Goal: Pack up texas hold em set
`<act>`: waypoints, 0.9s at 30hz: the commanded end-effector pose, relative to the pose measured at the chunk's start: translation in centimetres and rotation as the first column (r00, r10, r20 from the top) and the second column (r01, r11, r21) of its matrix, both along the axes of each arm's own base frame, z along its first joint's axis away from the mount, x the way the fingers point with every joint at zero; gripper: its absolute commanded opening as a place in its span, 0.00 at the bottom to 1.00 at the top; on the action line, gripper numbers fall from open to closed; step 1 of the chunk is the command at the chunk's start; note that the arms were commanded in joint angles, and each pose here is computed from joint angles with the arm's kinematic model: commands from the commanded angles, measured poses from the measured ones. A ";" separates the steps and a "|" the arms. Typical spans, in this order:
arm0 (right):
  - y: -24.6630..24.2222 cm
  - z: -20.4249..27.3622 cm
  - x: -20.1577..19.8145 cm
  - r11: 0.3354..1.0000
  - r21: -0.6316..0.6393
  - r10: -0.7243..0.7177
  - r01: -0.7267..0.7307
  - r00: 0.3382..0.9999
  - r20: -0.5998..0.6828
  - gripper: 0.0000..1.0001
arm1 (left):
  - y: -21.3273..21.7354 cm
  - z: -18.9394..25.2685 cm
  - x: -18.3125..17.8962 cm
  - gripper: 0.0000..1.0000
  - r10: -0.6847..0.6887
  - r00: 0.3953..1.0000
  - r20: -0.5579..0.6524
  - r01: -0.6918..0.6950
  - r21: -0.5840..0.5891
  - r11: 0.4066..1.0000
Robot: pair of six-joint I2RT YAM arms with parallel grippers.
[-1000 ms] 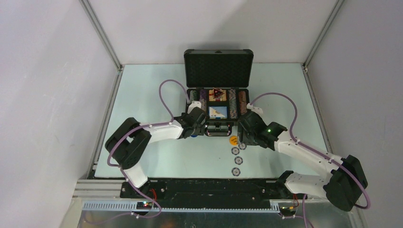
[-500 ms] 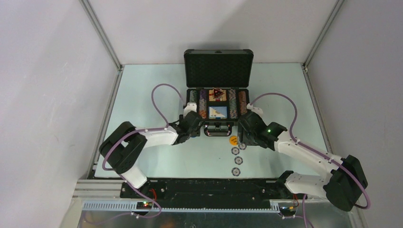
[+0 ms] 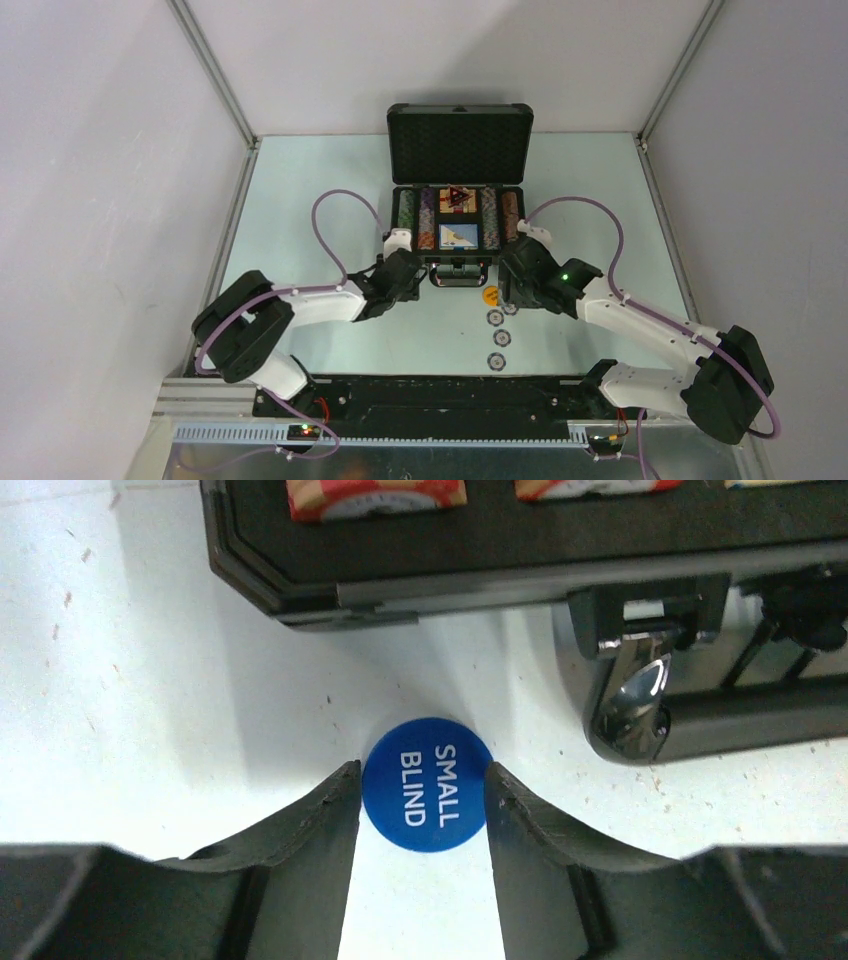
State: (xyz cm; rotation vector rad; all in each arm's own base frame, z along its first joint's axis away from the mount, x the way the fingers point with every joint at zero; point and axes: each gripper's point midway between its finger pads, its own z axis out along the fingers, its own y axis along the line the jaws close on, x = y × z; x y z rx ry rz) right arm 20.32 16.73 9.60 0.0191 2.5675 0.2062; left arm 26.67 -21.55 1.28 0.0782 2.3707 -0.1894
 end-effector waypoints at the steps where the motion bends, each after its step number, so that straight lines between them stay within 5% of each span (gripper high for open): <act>1: 0.1 0.2 0.3 1.000 0.009 -0.021 0.021 0.999 0.024 0.66 | 3.5 -5.6 -8.2 0.53 -0.025 0.948 -0.316 0.056 0.090 0.994; 16: 0.0 -0.1 0.2 1.000 0.010 -0.022 0.022 1.000 0.022 0.67 | 4.7 -4.0 -9.9 0.53 -0.058 0.941 -0.333 0.097 0.103 0.990; 27: -0.1 0.0 0.1 1.000 0.010 -0.027 0.027 0.999 0.021 0.67 | 2.6 0.6 -6.3 0.78 -0.071 0.973 -0.218 0.092 0.090 0.992</act>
